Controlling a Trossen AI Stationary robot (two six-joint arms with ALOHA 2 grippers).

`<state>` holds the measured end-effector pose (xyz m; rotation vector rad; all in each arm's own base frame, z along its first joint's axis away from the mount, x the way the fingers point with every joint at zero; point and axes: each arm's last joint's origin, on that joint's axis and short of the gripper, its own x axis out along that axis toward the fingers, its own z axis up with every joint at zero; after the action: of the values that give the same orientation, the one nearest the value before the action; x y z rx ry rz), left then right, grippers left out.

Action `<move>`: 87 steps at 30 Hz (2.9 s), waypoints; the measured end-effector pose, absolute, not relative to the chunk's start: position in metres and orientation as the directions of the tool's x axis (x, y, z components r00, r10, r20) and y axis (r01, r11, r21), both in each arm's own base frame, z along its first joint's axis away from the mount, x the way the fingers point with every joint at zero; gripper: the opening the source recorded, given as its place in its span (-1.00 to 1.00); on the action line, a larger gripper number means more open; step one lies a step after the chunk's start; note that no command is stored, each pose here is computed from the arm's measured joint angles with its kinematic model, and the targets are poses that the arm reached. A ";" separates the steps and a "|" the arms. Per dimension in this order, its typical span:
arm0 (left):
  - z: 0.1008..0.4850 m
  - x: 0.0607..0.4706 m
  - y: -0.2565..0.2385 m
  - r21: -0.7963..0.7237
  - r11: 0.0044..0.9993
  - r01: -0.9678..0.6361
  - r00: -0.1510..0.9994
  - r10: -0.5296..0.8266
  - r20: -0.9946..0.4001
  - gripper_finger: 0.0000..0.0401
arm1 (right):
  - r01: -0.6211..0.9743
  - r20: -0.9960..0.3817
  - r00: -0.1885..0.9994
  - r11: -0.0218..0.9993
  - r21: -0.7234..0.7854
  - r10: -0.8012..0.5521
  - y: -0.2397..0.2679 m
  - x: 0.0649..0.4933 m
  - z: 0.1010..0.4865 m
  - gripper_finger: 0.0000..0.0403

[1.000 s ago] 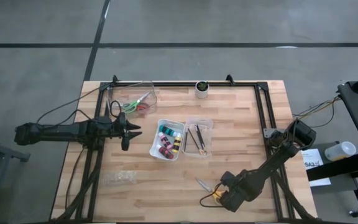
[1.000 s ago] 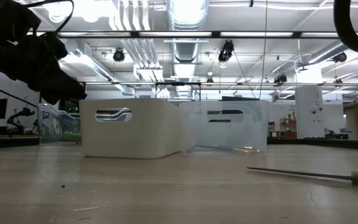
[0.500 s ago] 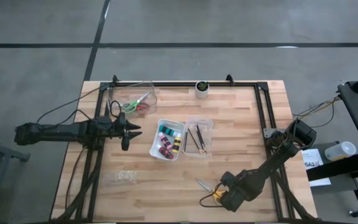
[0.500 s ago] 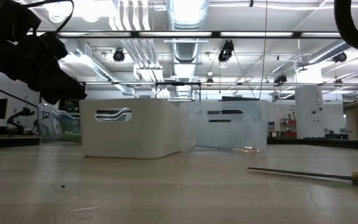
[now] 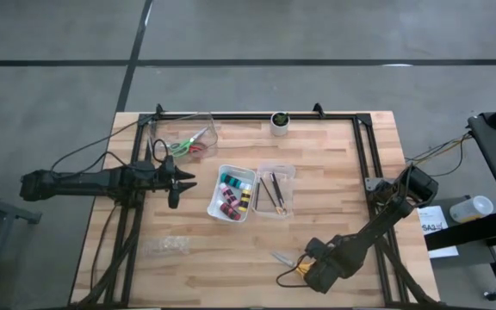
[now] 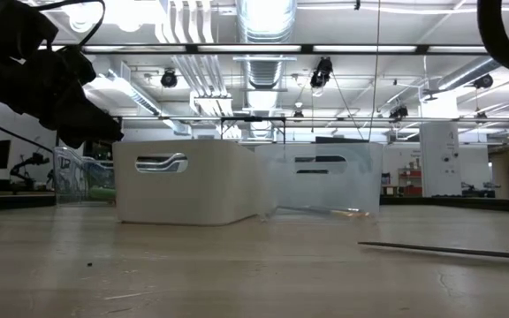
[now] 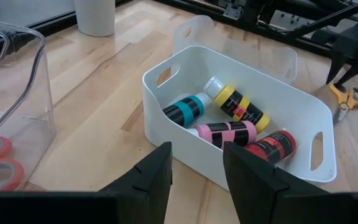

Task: Pick & Place Paint Supplies
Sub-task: Put the yellow scissors into the top transparent bin

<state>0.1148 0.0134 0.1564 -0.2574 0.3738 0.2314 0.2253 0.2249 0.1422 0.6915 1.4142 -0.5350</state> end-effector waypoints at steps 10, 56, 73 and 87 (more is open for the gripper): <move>0.156 0.115 0.013 -0.204 0.941 -0.268 0.906 0.174 -0.387 -0.25 | 0.701 -0.992 0.104 0.703 0.121 0.067 0.225 0.226 0.142 -0.90; 0.156 0.115 0.013 -0.204 0.941 -0.269 0.905 0.175 -0.387 -0.25 | 0.566 -0.579 0.726 0.801 0.196 -0.372 0.151 0.247 0.258 -0.80; 0.156 0.115 0.013 -0.204 0.941 -0.269 0.905 0.175 -0.387 -0.25 | 0.368 -0.567 0.804 0.898 0.240 -0.178 0.066 0.298 0.275 -0.86; 0.156 0.115 0.013 -0.204 0.941 -0.269 0.905 0.175 -0.387 -0.25 | 0.370 -0.564 0.805 0.899 0.233 -0.185 0.065 0.294 0.265 -0.96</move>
<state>0.1148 0.0135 0.1563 -0.2575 0.3740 0.2317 0.2942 0.0654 0.2650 0.3436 0.5618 -0.3034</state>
